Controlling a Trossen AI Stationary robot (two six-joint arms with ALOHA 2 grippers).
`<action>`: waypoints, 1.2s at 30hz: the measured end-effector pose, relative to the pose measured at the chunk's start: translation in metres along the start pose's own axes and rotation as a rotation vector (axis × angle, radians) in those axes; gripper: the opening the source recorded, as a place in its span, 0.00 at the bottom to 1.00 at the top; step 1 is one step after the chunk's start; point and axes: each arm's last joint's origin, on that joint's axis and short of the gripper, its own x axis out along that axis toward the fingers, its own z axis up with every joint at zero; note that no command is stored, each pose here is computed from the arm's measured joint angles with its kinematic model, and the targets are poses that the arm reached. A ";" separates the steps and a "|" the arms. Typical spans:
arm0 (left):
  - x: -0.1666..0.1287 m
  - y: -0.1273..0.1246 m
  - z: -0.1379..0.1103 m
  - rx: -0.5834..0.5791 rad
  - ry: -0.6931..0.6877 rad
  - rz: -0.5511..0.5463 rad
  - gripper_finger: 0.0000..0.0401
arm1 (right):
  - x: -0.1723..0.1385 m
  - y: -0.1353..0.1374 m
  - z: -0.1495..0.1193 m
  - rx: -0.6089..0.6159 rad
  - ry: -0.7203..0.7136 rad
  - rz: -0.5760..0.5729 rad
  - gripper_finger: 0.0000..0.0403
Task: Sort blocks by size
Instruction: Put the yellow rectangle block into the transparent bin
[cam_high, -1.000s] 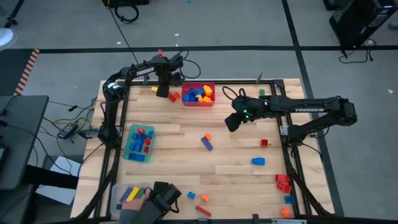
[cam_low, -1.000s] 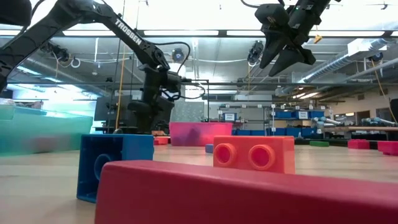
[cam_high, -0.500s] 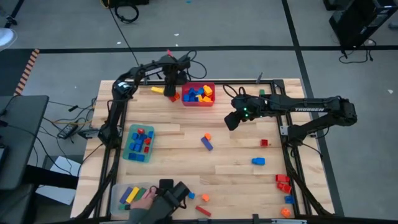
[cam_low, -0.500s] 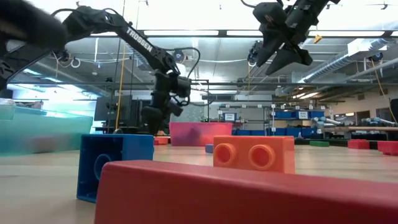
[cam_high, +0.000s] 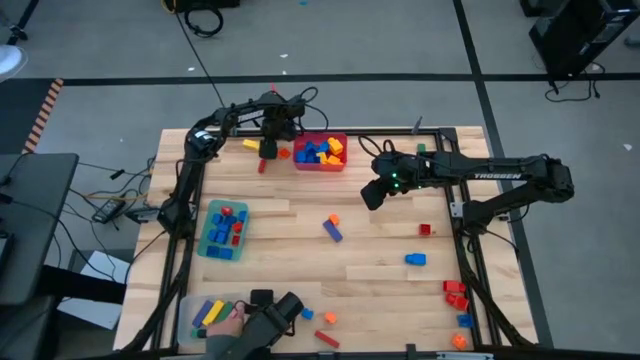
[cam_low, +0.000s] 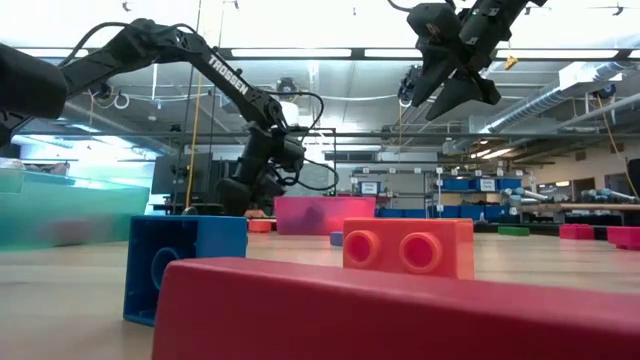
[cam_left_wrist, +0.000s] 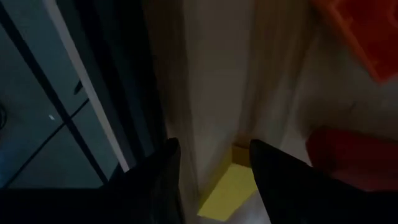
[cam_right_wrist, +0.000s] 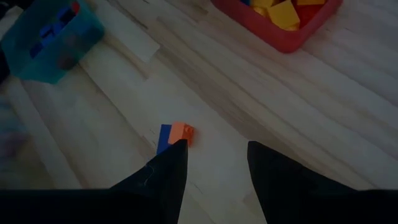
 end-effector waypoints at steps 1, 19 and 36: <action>0.000 0.000 0.000 -0.001 -0.001 0.001 0.50 | 0.000 0.000 0.000 -0.001 0.000 0.000 0.45; 0.003 -0.002 -0.009 0.074 0.038 -0.084 0.50 | 0.000 -0.002 0.002 -0.009 -0.003 -0.004 0.45; 0.005 -0.001 -0.012 0.069 0.060 -0.083 0.50 | 0.000 -0.003 0.003 -0.003 0.004 0.005 0.45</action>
